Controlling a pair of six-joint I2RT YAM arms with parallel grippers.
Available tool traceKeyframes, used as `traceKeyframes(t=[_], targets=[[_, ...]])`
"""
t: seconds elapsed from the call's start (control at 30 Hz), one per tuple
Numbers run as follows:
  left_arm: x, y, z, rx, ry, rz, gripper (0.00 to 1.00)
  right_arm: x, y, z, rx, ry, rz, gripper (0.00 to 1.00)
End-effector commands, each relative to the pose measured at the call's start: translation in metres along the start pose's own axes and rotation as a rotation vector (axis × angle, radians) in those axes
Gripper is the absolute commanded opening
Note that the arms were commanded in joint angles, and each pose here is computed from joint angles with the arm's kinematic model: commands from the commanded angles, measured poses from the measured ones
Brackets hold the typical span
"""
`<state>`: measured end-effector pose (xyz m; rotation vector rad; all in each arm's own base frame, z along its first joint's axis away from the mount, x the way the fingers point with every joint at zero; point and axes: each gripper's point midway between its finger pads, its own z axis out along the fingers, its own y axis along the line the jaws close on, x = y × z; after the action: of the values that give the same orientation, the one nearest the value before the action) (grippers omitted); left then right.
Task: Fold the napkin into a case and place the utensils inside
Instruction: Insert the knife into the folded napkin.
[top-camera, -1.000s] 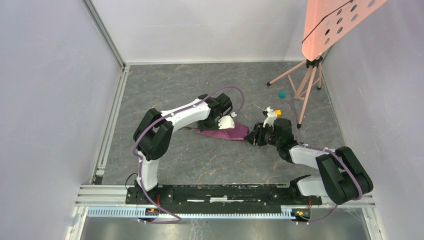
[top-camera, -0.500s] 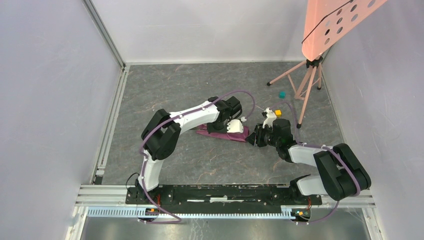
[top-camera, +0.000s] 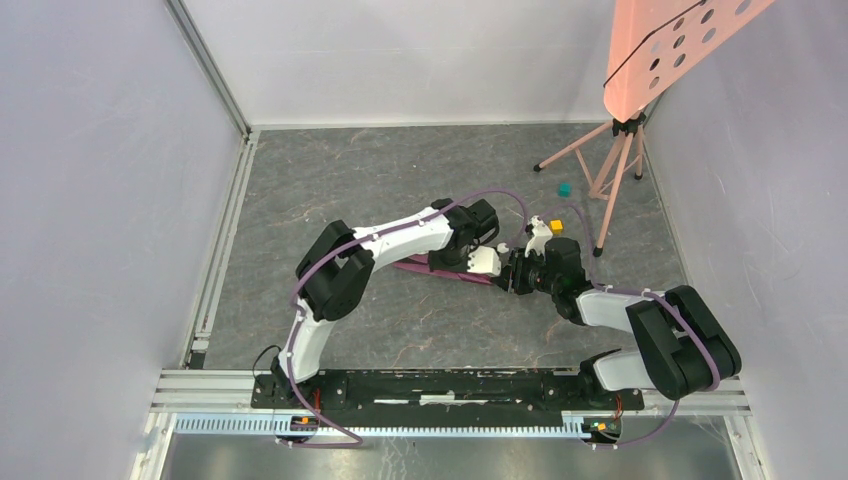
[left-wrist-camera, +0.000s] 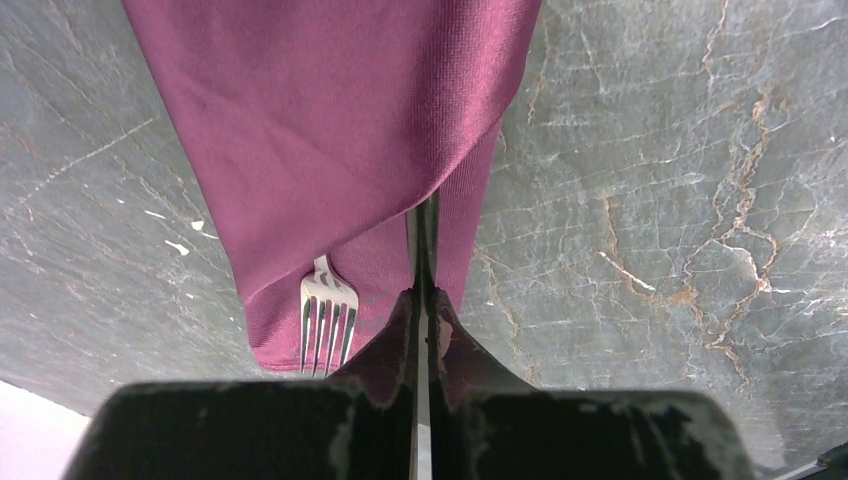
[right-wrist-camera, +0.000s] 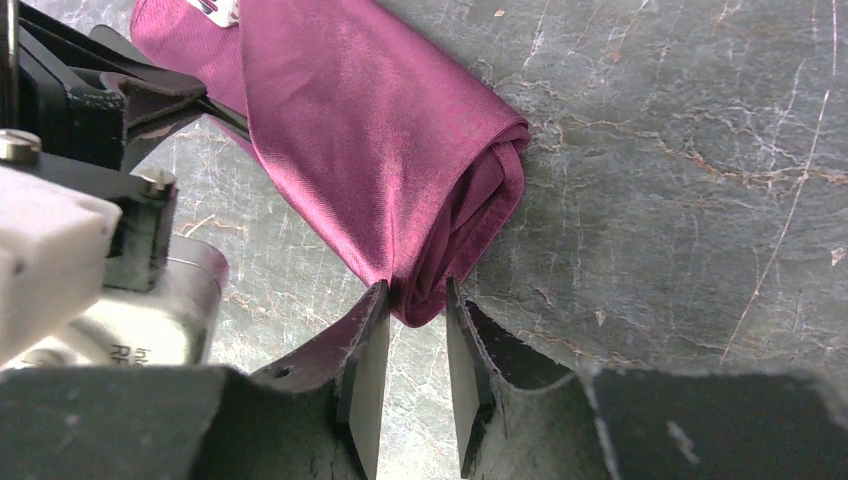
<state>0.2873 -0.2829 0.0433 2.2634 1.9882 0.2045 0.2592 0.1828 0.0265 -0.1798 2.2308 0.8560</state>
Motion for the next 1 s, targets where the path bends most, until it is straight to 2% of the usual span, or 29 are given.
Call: traceKeyframes(t=[0.0, 0.57, 0.6, 0.73, 0.83, 0.97], targets=[[-0.016, 0.008, -0.003, 0.001, -0.053, 0.061, 0.02, -0.015, 0.008, 0.002, -0.029, -0.048, -0.029, 0.33], [-0.02, 0.021, 0.02, -0.026, -0.023, 0.137, 0.02, -0.016, 0.009, 0.002, -0.031, -0.05, -0.033, 0.33], [-0.02, 0.02, 0.019, -0.024, -0.024, 0.137, 0.05, -0.016, 0.008, 0.002, -0.03, -0.052, -0.034, 0.33], [-0.019, 0.021, 0.01, -0.044, -0.034, 0.117, 0.34, -0.017, 0.008, 0.002, -0.029, -0.055, -0.036, 0.33], [-0.017, 0.022, -0.008, -0.078, -0.064, 0.089, 0.42, -0.018, 0.007, 0.002, -0.023, -0.057, -0.04, 0.33], [-0.016, 0.023, -0.047, -0.153, -0.146, 0.035, 0.46, -0.022, 0.003, 0.0, 0.009, -0.064, -0.062, 0.36]])
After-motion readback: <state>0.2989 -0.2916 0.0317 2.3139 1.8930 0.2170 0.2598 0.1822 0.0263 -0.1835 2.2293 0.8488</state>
